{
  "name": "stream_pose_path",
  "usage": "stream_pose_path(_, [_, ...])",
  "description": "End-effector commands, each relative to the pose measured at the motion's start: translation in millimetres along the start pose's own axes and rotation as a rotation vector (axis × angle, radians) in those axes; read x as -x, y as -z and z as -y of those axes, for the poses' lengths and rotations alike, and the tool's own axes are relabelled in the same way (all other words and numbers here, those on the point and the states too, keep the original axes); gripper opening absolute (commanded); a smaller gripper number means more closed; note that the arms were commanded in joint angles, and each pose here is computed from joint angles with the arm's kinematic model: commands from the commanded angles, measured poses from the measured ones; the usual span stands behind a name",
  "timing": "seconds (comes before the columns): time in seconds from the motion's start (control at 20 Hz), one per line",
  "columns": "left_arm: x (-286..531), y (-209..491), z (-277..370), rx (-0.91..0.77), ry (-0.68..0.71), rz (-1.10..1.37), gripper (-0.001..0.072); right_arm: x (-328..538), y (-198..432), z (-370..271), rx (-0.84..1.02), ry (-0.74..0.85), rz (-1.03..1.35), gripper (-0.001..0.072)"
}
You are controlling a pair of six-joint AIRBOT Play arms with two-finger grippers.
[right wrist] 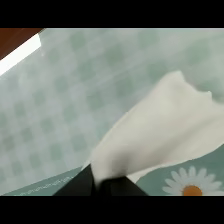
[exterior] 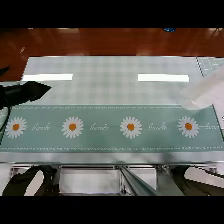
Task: Fold the shirts.
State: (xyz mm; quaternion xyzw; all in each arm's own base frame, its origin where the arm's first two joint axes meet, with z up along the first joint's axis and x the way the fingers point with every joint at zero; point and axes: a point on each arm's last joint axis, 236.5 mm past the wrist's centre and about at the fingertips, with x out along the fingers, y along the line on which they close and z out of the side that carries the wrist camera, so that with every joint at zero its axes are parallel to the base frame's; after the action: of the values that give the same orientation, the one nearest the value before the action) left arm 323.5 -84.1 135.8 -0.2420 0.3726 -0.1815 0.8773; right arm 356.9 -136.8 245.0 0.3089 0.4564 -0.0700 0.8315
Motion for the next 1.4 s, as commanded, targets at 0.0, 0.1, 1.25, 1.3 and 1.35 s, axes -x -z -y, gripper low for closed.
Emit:
stream_pose_path(0.0, [0, -4, -1, -0.001, -0.002, 0.018, 0.0024, 29, 30, 59, -0.124, 0.14, -0.037, 0.0025])
stream_pose_path(0.1, [0, -9, -2, -0.001, -0.007, 0.036, 0.0024, 39, 57, 96, -0.202, 0.241, -0.051, 0.0024])
stream_pose_path(1.25, [6, -85, 6, -0.079, -0.022, 0.192, 0.0024, 9, 56, 101, -0.402, 0.097, 0.133, 0.0028])
stream_pose_path(1.3, [3, -96, 11, -0.089, -0.009, 0.177, 0.0023, 1, 19, 45, -0.299, -0.056, 0.215, 0.0027])
stream_pose_path(1.35, [-4, -99, 21, -0.092, 0.025, 0.134, 0.0023, -11, -3, -15, -0.167, -0.175, 0.261, 0.0027])
